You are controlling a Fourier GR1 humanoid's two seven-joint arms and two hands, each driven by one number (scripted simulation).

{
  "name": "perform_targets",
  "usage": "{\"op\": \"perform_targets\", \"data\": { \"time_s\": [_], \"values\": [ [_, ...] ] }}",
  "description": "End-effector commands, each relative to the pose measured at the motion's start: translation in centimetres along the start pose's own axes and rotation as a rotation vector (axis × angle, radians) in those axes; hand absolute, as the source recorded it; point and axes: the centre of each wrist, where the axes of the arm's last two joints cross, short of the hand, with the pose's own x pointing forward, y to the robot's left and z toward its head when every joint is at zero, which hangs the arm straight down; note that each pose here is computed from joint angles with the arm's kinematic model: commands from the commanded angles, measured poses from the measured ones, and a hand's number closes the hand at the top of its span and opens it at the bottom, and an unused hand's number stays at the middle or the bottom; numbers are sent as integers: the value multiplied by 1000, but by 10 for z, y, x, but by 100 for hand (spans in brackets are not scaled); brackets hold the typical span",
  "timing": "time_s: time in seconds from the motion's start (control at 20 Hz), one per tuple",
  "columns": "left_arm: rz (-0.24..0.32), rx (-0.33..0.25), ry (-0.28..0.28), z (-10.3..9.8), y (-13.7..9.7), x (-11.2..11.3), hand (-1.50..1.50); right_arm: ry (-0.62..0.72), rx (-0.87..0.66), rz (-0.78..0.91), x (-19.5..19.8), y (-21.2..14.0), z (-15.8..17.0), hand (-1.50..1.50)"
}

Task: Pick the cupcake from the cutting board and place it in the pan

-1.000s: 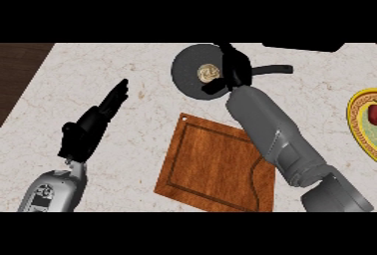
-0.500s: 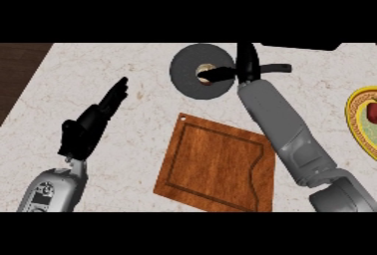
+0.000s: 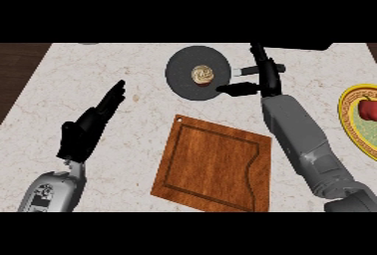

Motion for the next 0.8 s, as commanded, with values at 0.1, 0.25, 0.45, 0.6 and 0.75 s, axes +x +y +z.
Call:
{"op": "perform_targets", "data": {
  "time_s": [0.1,0.25,0.45,0.6,0.75],
  "values": [
    [16,14,25,9,-4,-12,0,-98,35,-45,-31,-11,23,-150],
    [-5,10,29,6,4,-5,0,-102,33,-67,-42,-10,33,-150],
    [13,22,45,4,7,-9,0,-100,66,-113,-49,4,43,-150],
    [5,34,19,15,0,-3,0,-116,73,-101,-61,-15,52,-150],
    [22,37,52,4,6,-7,0,-132,65,-116,-77,3,76,-150]
  ]
}}
